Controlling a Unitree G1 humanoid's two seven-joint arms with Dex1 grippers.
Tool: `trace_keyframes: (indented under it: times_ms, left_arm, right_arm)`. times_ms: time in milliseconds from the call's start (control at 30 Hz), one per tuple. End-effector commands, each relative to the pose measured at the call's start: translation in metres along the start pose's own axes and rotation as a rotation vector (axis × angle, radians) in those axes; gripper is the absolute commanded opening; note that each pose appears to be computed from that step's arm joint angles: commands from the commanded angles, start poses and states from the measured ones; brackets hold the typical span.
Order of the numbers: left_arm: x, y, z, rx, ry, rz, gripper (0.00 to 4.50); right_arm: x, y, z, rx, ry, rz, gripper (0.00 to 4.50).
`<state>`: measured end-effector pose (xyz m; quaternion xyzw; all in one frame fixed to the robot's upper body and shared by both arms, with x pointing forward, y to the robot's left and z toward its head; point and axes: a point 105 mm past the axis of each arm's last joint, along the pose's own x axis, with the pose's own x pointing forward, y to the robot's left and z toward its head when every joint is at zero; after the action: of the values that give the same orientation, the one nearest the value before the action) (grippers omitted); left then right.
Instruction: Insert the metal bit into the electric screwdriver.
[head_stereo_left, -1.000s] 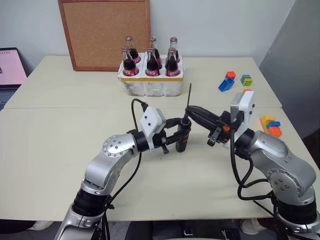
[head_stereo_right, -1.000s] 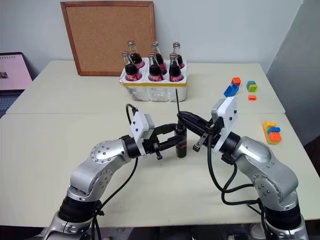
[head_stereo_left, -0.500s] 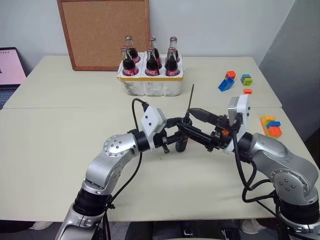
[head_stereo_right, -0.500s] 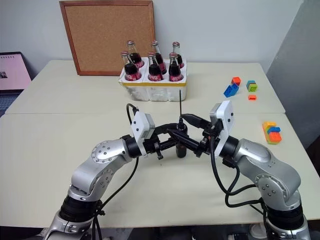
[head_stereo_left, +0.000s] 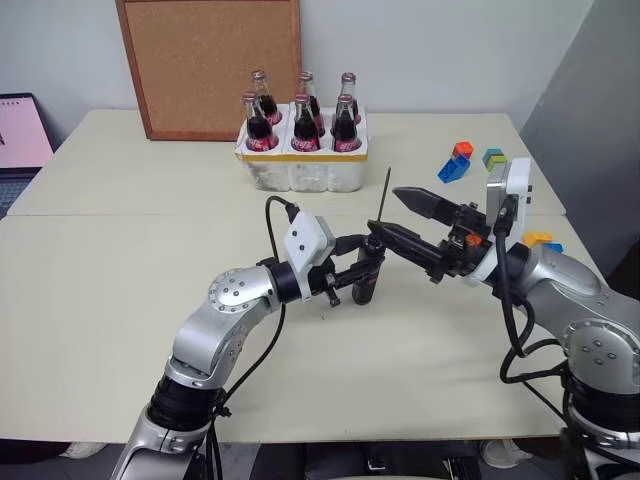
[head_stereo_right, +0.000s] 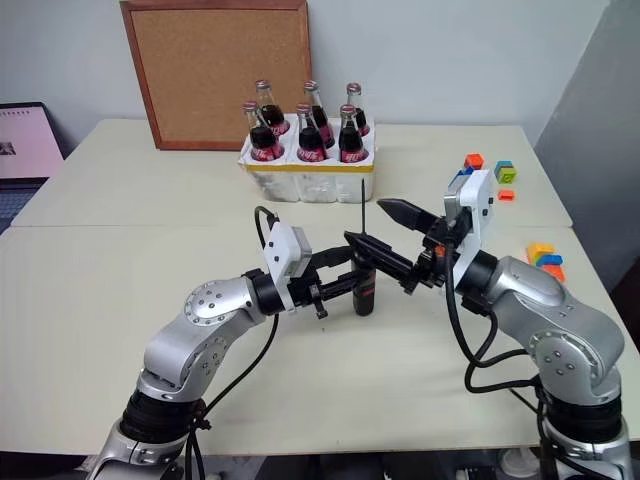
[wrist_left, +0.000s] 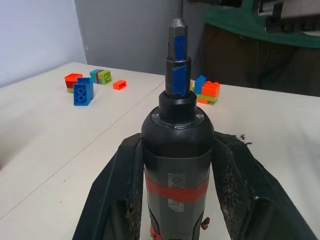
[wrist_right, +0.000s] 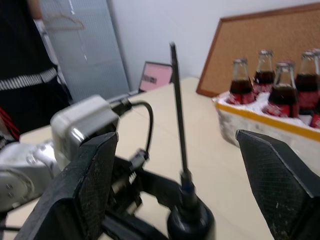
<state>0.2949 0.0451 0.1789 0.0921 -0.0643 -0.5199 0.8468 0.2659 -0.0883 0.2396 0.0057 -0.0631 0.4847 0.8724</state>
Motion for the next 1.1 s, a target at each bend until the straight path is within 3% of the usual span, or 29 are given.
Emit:
trace_keyframes:
  times_ms: [33,133,233,400,633,900,967,1100]
  left_arm:
    - [-0.009,0.037,0.02,0.211,0.054,0.114,1.6]
    - [-0.019,0.074,0.021,0.505,0.242,0.141,1.6]
    - [-0.027,0.092,0.009,0.743,0.416,0.069,1.6]
    - [-0.031,0.107,-0.037,0.862,0.667,-0.138,1.6]
    - [-0.001,0.092,-0.064,0.83,0.721,-0.361,1.59]
    - [0.012,0.08,-0.087,0.799,0.743,-0.431,1.59]
    - [0.013,0.08,-0.088,0.782,0.736,-0.426,2.3]
    - [0.012,0.08,-0.086,0.772,0.719,-0.428,3.15]
  right_arm:
    - [-0.01,0.002,0.006,-0.08,0.009,-0.002,3.95]
    - [-0.021,-0.003,0.0,-0.157,0.101,-0.026,3.95]
    - [-0.029,-0.006,-0.005,-0.228,0.183,-0.03,3.95]
    - [-0.048,-0.012,-0.009,-0.36,0.348,-0.035,3.95]
    - [-0.046,0.0,-0.013,-0.4,0.41,0.047,3.95]
    - [-0.043,0.006,-0.019,-0.387,0.41,0.073,3.95]
    - [-0.043,0.007,-0.02,-0.384,0.409,0.077,3.95]
    - [-0.044,0.007,-0.021,-0.378,0.413,0.085,3.95]
